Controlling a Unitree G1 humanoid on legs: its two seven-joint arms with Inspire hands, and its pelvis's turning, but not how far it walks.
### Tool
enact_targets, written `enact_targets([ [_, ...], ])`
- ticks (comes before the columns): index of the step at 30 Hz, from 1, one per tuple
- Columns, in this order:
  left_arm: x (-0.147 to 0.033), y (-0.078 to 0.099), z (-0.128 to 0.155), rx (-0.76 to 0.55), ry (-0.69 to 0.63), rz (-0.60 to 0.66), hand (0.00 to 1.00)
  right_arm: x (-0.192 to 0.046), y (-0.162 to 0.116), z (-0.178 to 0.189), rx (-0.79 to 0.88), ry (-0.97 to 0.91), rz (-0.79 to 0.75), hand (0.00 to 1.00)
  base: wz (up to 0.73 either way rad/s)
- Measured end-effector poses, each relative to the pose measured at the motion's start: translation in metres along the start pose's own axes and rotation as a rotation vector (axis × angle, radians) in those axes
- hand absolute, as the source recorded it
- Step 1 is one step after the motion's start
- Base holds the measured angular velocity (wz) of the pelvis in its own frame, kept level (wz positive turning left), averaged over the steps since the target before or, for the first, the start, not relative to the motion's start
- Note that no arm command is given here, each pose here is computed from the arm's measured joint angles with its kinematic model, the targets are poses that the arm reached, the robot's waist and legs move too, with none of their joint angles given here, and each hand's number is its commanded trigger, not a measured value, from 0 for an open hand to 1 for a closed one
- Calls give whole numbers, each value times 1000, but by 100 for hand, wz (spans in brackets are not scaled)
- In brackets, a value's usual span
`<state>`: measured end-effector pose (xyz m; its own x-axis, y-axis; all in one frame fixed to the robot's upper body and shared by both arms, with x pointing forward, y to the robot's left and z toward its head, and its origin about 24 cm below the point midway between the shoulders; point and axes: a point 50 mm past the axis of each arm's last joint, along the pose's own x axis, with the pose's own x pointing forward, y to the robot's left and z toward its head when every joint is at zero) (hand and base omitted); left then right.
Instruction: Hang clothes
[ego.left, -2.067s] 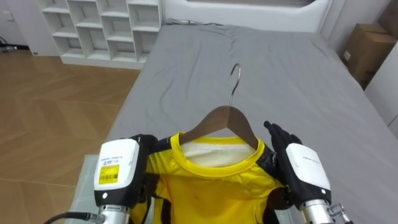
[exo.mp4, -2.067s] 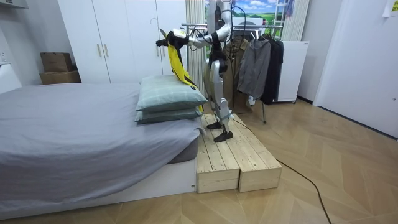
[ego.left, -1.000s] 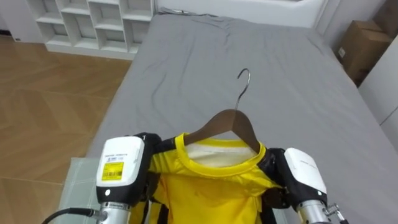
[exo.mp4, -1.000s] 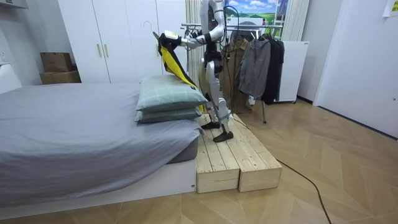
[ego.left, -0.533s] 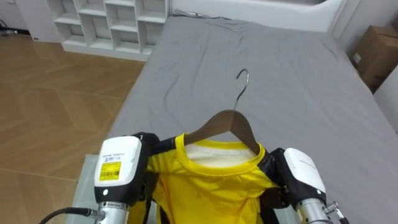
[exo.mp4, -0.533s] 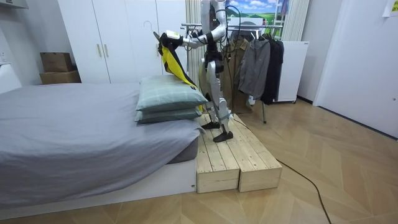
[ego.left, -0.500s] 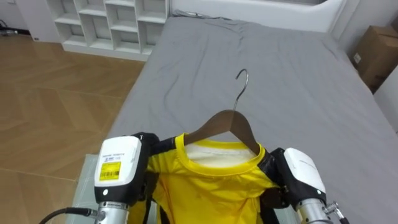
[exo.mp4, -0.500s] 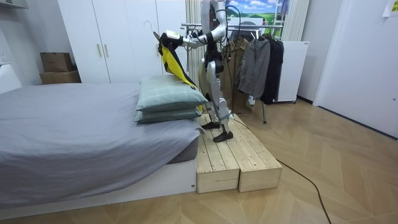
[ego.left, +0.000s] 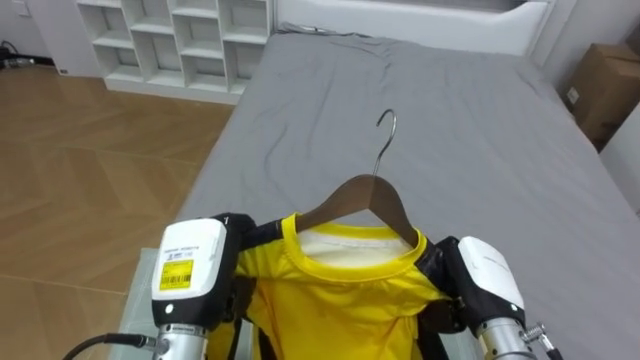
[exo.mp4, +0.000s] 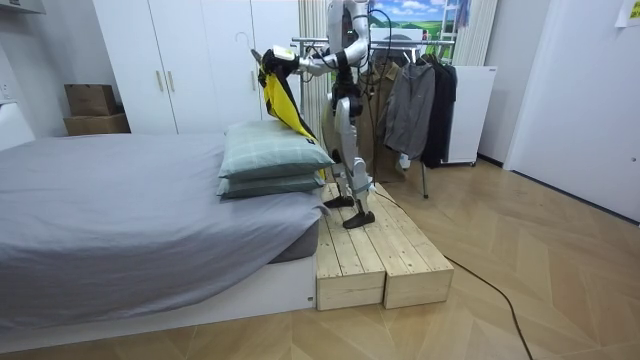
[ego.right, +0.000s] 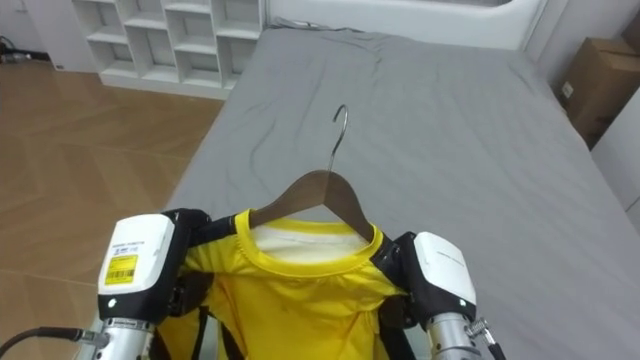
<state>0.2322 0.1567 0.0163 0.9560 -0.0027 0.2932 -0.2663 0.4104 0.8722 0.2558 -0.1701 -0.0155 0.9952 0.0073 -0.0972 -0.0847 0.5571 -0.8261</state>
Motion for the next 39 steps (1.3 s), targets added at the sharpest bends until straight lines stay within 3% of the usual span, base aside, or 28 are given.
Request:
enact_targets([
  [5,-3,-7,10,-41,-10,-22,0,-1,7,-1,12,21,22,100,0],
  [29,-2,-7,8,-97,18,-53,0,-1,6,-2,-55,11,3,100,0],
  [39,-1,-5,2,-188,88,-41,0,-7,5,-27,-33,117,-16,100,0],
])
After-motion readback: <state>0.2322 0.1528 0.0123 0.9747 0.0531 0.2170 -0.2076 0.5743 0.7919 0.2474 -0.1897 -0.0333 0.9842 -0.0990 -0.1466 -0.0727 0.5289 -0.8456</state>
